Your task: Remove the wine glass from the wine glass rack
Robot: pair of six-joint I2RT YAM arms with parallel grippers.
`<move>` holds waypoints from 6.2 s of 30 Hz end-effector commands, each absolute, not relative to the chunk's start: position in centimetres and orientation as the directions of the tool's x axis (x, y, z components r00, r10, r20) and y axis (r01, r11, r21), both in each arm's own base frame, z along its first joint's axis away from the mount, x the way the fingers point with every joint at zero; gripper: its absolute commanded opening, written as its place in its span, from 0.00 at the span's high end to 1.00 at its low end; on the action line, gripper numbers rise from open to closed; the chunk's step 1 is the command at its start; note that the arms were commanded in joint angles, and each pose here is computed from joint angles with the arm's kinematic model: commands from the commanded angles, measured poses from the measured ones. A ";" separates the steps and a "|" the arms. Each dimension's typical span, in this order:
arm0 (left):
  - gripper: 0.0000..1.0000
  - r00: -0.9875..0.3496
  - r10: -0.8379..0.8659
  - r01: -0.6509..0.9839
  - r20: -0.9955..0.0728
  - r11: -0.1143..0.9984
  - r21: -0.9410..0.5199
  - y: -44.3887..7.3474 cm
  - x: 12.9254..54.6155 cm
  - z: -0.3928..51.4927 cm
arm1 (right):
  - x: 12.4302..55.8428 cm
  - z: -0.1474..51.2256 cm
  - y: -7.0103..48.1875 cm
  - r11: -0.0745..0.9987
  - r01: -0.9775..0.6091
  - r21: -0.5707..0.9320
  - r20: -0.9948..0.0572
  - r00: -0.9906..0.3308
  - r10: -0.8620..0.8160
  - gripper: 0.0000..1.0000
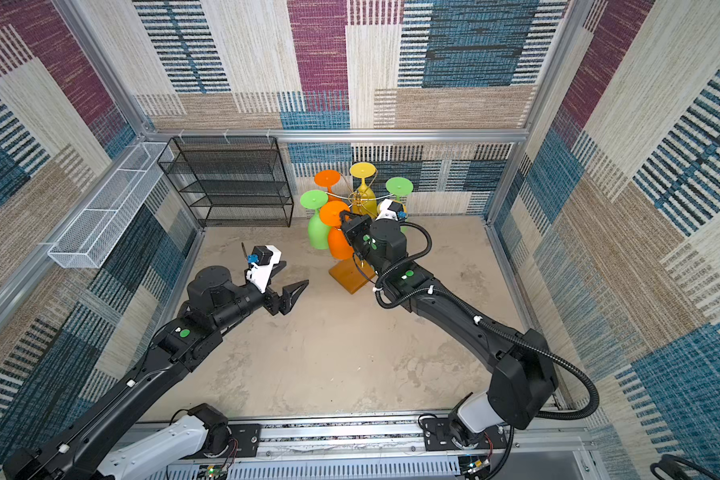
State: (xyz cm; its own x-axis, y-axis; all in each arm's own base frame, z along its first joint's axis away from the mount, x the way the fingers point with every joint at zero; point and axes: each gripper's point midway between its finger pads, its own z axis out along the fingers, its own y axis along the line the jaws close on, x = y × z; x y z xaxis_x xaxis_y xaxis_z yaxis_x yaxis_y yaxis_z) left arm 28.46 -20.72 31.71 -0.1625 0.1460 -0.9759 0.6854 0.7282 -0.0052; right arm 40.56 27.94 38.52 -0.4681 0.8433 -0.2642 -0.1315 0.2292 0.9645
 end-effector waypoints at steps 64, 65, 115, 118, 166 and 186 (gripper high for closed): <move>0.20 -0.854 -0.431 -0.267 -0.289 0.843 -0.468 -12.9 20.3 22.6 | 16.3 28.0 36.3 0.451 -0.891 0.049 -0.998 -0.060 -0.009 1.00; 0.20 -0.850 -0.456 -0.300 -0.263 0.830 -0.470 -12.7 19.8 22.3 | 16.1 27.4 36.6 0.458 -0.889 0.013 -0.999 -0.031 -0.033 1.00; 0.40 -0.708 -0.661 -0.642 0.250 0.454 -0.618 -16.4 21.8 20.3 | 18.7 21.3 40.6 0.550 -0.644 -0.532 -0.838 0.309 -0.449 1.00; 0.44 -0.709 -0.656 -0.645 0.260 0.454 -0.614 -16.5 21.8 20.1 | 18.7 21.4 41.0 0.548 -0.642 -0.537 -0.836 0.317 -0.448 1.00; 1.00 -0.888 -0.446 -0.175 -0.110 0.549 -0.817 -15.1 26.2 18.0 | 19.5 31.5 34.3 0.503 -0.754 0.422 -0.865 -0.502 -0.027 0.45; 1.00 -0.897 -0.373 0.018 -0.239 0.508 -0.861 -16.3 26.3 20.4 | 21.6 32.8 36.8 0.531 -0.705 0.471 -0.811 -0.583 -0.054 0.65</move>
State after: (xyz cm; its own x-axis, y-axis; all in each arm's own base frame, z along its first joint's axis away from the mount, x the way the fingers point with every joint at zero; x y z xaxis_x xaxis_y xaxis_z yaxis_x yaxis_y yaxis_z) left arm 26.07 -15.86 19.28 -0.8968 -0.4045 -0.1795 -0.0653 0.5221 -0.8504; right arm 21.77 36.57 33.42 -0.5700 -0.0252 -0.8213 -0.7040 0.5303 0.4724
